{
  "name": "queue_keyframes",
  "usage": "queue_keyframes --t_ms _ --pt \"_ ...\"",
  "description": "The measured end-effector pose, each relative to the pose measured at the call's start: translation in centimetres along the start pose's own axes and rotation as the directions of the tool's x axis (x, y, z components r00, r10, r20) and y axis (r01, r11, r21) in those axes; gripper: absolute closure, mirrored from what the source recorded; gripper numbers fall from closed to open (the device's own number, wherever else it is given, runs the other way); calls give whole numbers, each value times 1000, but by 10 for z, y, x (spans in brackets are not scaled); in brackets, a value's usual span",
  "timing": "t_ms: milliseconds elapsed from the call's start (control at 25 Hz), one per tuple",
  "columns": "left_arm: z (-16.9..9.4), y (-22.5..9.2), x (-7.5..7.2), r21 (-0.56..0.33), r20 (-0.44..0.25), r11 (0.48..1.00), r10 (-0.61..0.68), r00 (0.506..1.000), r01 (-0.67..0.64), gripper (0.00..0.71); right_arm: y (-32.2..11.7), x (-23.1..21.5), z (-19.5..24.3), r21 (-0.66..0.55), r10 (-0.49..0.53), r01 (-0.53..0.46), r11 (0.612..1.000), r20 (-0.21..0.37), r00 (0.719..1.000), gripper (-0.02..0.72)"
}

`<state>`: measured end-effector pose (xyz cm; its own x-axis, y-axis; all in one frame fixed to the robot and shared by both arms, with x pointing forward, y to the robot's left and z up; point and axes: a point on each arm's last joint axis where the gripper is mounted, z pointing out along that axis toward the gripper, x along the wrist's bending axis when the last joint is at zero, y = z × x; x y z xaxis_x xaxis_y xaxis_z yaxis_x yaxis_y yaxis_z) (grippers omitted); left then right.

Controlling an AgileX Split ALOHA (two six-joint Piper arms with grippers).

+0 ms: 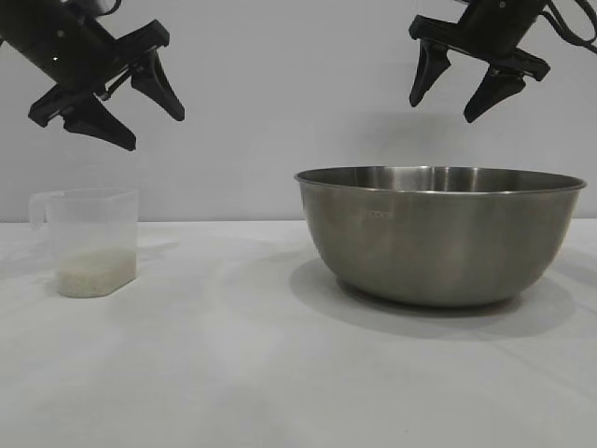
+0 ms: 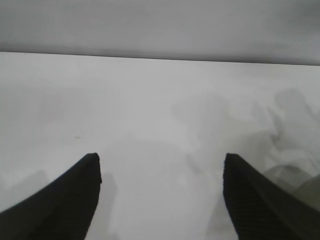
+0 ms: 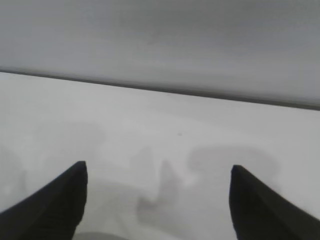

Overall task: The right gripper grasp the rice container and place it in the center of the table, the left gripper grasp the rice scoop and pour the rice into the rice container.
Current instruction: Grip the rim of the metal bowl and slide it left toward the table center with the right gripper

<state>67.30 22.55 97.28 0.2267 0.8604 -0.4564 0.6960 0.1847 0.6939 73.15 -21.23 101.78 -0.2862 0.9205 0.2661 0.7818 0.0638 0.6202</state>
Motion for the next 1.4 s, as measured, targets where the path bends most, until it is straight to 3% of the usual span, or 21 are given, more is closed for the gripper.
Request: queue_keyframes --t_ms 600,1000,1160,1400 --pt "0 0 0 0 0 1000 3 1000 -3 205 -2 0 0 17 -7 7 1000 -2 1000 202" --pt "0 0 0 0 2 1000 -1 1000 1 205 -17 8 -35 273 -45 44 961 -1 999 202" --pt "0 0 0 0 2 1000 -1 1000 1 205 -28 3 -39 391 -32 7 920 59 998 202" --pt "0 0 0 0 2 1000 -1 1000 1 205 -38 -3 -32 442 -5 -43 896 108 994 202"
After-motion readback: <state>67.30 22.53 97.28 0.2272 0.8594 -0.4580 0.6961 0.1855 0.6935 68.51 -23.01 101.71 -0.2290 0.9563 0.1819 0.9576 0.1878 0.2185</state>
